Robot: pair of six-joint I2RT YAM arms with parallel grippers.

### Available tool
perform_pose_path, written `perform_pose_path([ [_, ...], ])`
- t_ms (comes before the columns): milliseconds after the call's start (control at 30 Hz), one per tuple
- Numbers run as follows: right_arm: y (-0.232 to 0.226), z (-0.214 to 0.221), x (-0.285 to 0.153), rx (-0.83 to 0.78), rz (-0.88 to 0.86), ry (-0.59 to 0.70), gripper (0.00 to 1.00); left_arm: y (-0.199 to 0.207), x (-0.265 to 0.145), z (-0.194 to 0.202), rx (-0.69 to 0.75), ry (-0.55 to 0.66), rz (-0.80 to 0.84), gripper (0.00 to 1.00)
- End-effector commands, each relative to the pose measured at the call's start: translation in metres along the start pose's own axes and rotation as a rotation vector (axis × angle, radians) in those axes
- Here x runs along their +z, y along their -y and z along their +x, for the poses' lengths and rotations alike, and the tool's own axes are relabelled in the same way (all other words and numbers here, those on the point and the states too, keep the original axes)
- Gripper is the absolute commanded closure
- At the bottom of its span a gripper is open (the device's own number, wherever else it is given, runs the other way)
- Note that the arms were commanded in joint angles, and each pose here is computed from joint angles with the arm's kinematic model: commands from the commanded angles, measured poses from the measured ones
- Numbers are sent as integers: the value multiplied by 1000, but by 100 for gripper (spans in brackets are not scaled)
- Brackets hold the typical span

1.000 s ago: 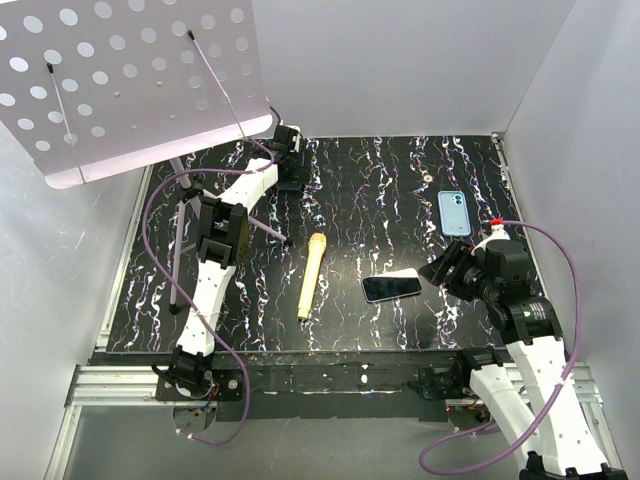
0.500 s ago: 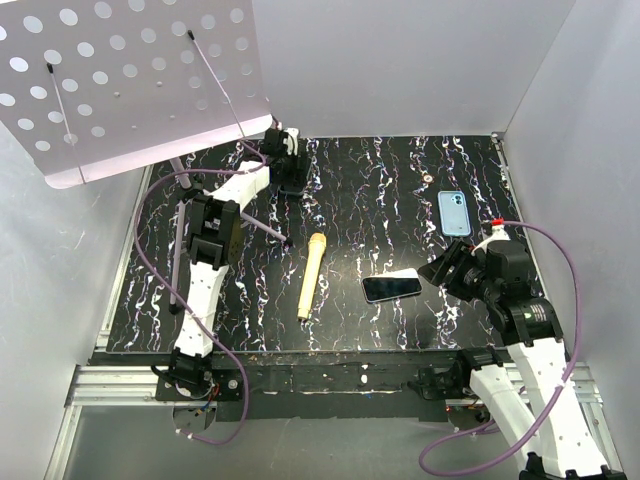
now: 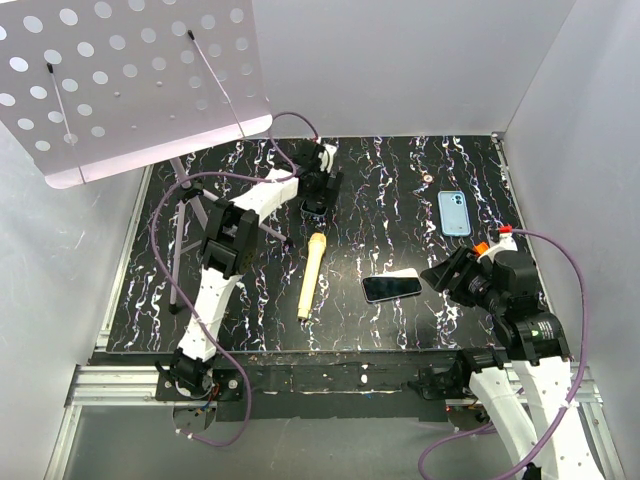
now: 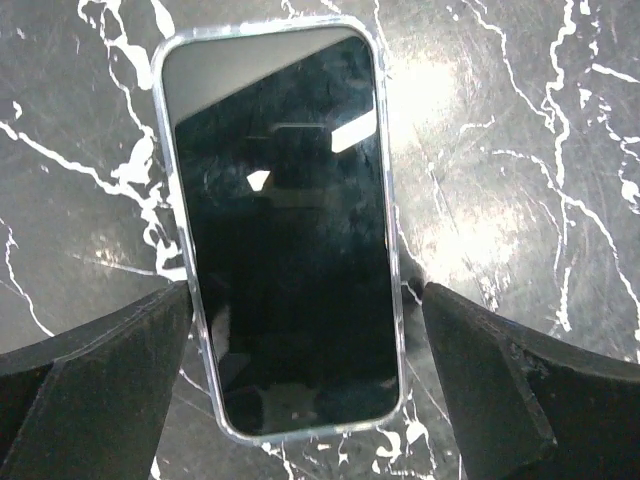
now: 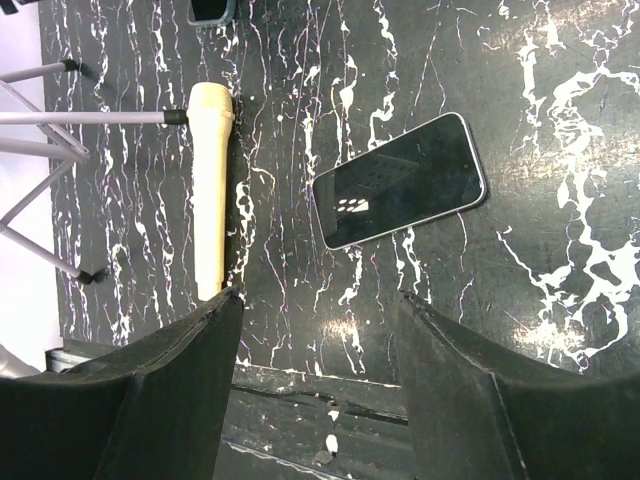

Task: Take the phone out of the phone case
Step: Adjust the phone at the center of the board, then pick up the phone at the center of the board.

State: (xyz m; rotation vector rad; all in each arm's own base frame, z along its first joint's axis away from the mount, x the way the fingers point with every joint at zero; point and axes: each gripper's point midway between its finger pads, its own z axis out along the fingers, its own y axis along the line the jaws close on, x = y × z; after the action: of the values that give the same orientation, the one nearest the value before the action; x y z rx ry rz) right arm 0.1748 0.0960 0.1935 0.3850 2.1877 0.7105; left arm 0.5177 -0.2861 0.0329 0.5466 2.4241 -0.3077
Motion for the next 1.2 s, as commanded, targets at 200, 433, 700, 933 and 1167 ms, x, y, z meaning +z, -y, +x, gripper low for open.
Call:
perform_pose_path([
  [200, -4, -6, -11, 5, -5, 35, 32, -3, 34, 30, 125, -129, -93, 16],
  [433, -6, -6, -13, 12, -6, 29, 32, 6, 16, 3, 144, -68, -56, 76],
  [700, -7, -4, -8, 29, -11, 8, 33, 44, -48, -71, 118, 120, 104, 100],
  [933, -7, -2, -8, 35, -10, 0, 33, 68, -94, -94, 25, 198, 203, 100],
  [1167, -9, -1, -6, 51, -11, -21, 32, 96, -127, -92, 50, 231, 268, 100],
])
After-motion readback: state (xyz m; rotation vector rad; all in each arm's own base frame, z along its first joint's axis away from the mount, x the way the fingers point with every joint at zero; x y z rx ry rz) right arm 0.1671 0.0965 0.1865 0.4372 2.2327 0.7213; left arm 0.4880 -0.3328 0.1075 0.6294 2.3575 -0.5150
